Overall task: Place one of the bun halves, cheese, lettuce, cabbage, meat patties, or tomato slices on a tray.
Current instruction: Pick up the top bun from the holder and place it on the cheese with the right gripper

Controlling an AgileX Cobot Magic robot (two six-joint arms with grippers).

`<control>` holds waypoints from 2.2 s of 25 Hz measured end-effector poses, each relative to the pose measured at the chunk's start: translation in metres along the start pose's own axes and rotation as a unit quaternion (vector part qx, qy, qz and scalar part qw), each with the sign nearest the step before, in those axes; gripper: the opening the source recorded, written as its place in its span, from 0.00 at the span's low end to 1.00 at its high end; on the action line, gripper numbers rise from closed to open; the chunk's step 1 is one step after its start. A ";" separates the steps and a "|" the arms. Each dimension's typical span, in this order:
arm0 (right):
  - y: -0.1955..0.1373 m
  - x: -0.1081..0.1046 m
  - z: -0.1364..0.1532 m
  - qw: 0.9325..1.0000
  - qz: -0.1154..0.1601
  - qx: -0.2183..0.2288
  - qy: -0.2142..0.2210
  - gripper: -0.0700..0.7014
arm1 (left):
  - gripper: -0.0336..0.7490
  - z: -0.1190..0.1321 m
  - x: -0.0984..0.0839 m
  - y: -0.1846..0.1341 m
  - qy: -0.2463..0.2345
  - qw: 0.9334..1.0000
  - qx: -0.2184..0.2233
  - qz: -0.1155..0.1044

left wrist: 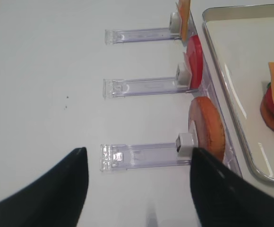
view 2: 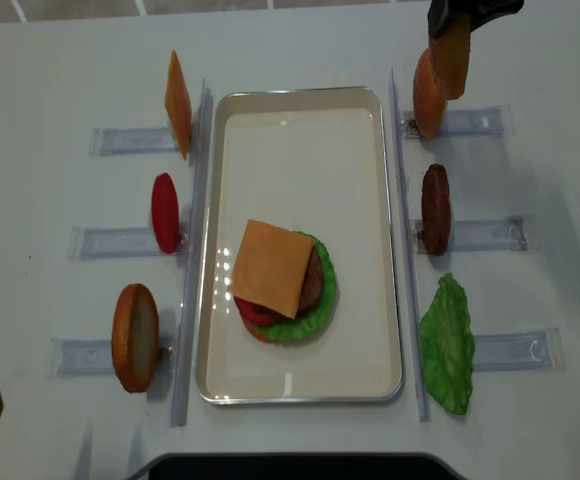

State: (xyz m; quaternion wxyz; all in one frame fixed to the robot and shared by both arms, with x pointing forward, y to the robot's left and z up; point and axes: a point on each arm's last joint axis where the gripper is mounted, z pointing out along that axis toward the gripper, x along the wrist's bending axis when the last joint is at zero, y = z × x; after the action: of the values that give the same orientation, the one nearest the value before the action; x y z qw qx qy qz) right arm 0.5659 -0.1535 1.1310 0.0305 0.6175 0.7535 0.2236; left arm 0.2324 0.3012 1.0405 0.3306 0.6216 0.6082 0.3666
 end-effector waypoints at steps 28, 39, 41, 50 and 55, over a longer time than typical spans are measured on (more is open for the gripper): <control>-0.205 0.058 -0.048 0.950 0.007 -0.107 0.292 0.37 | 0.70 0.000 0.000 0.000 0.000 1.000 0.000 0.000; -0.178 0.100 0.026 0.889 0.015 -0.081 0.451 0.37 | 0.70 0.000 0.000 0.000 0.000 1.000 0.000 0.000; -0.174 0.101 0.044 0.885 0.019 -0.053 0.462 0.37 | 0.70 0.000 0.000 0.000 0.000 1.000 0.000 0.000; -0.158 0.082 0.088 0.887 0.010 -0.033 0.461 0.37 | 0.70 0.000 0.000 0.000 0.000 1.000 0.000 0.000; -0.147 0.063 0.109 0.889 0.027 -0.030 0.456 0.37 | 0.70 0.000 0.000 0.000 0.000 1.000 0.000 0.000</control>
State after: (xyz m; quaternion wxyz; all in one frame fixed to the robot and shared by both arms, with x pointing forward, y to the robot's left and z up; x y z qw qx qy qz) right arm 0.4510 -0.0820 0.9927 -0.3042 0.4666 0.6601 0.5040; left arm 0.2324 0.3012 1.0405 0.3306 0.6216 0.6082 0.3666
